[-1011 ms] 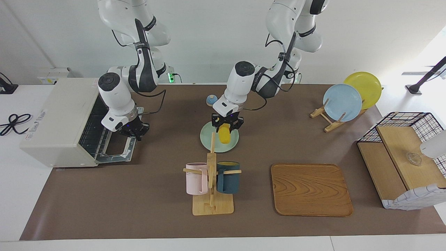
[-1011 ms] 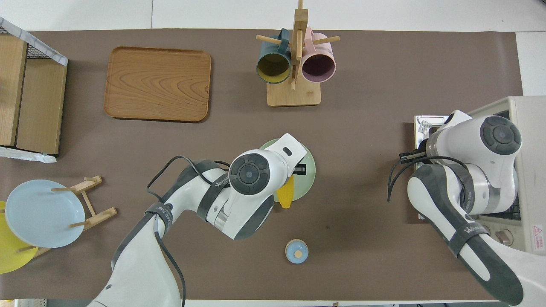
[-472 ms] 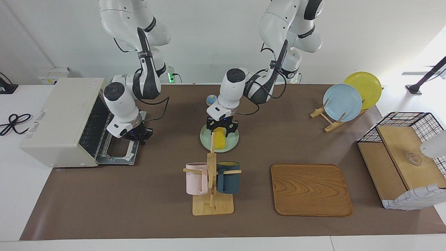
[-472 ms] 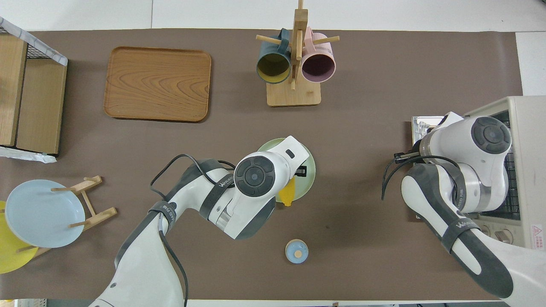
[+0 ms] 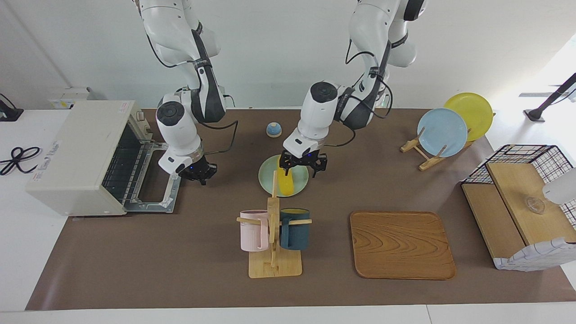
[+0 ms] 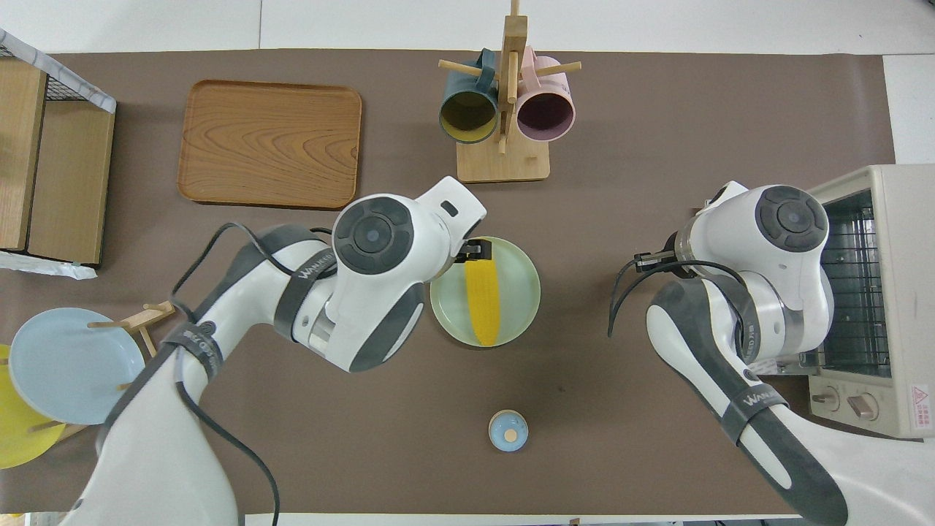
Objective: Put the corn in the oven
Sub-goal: 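Release the corn and retract the left gripper while the right gripper reaches it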
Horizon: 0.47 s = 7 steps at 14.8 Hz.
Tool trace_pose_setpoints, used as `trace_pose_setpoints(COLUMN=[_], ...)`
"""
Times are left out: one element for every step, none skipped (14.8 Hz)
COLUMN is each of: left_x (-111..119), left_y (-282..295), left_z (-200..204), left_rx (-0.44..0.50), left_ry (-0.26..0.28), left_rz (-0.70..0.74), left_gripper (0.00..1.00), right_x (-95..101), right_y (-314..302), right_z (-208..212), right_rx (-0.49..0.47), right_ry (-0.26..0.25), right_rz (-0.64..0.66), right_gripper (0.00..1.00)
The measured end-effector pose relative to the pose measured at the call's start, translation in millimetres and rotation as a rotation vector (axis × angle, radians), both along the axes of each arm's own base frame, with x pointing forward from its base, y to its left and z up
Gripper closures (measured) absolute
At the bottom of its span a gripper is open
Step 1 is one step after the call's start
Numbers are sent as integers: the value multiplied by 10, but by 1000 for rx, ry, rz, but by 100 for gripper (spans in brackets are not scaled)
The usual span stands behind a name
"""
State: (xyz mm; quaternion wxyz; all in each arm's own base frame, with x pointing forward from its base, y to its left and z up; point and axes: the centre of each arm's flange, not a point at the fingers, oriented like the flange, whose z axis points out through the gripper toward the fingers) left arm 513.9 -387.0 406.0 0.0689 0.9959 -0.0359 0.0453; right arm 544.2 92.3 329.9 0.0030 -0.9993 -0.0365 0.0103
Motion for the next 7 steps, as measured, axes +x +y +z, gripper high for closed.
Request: trace_pose_setpoints(left_x=[127, 251, 369, 486, 588, 671, 726], left_y=[210, 449, 708, 1000, 1292, 1578, 1842], left_z=[240, 464, 660, 827, 944, 1034, 1103], left_rx=[8, 15, 23, 30, 35, 39, 43], left_ry=[7, 13, 19, 21, 21, 20, 20], left_rz=[20, 37, 49, 56, 61, 69, 76], left_gripper=[0, 0, 0, 0, 0, 0, 0], right_x=[11, 12, 2, -24, -73, -150, -245], right_y=[100, 257, 478, 764, 1070, 1375, 1657], right_z=[102, 212, 330, 453, 566, 653, 711], right_rx=[-1, -2, -3, -4, -1, 4, 11], right_ry=[7, 11, 13, 11, 2, -9, -22], right_rz=[-34, -62, -79, -87, -85, -76, -58], right_gripper=[85, 77, 62, 52, 49, 49, 44])
